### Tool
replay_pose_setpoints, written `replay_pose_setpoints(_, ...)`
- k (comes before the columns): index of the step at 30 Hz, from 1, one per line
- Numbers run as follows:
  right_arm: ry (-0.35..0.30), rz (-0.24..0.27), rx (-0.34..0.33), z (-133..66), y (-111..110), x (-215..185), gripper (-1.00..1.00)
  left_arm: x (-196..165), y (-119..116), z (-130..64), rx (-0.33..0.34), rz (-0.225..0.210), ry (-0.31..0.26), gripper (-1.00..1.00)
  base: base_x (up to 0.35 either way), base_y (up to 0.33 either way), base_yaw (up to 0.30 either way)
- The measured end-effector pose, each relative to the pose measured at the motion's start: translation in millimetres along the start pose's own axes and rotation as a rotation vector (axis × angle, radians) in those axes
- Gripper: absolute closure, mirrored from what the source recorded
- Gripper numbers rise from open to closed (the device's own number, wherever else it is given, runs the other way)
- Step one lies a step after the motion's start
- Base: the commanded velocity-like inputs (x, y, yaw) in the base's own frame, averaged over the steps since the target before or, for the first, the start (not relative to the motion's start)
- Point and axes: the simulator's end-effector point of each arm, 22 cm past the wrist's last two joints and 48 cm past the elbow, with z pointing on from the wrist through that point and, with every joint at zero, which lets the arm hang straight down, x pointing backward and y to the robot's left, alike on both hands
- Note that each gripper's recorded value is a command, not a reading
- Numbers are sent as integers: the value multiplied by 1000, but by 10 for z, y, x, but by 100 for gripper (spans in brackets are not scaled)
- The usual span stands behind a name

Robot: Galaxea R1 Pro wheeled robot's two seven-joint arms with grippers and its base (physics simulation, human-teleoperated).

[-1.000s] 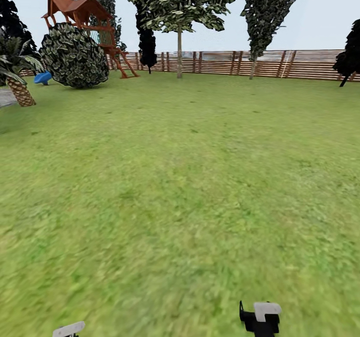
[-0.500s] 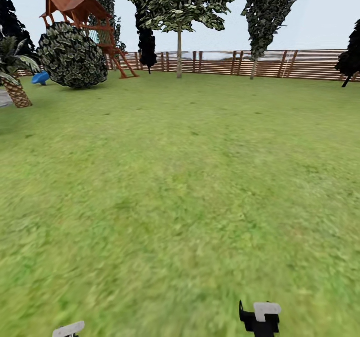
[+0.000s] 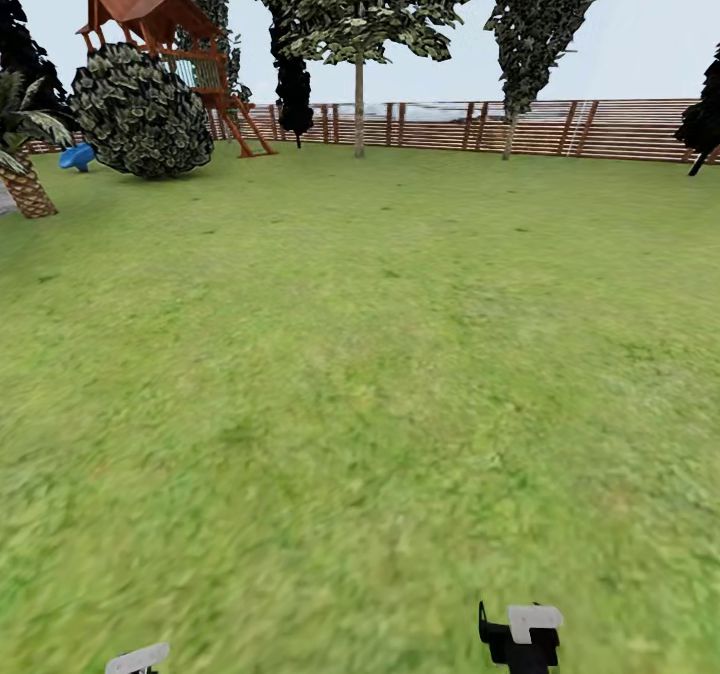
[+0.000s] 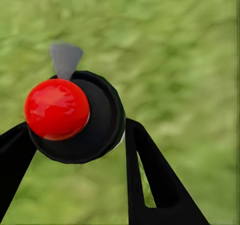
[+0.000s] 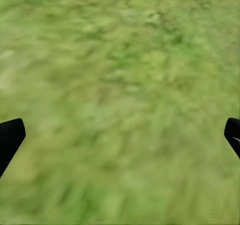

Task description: In the garden, pick up the pesticide atomizer on the floor and spray pesticide onto both trees until each tree trunk is fully covered.

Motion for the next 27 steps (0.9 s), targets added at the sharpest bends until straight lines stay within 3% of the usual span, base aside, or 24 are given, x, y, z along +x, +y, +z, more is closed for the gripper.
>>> replay_pose_setpoints(27, 0, -1, -1, -1, 1, 1, -100, 3, 1, -2, 0, 1, 0, 100, 337, 0, 0)
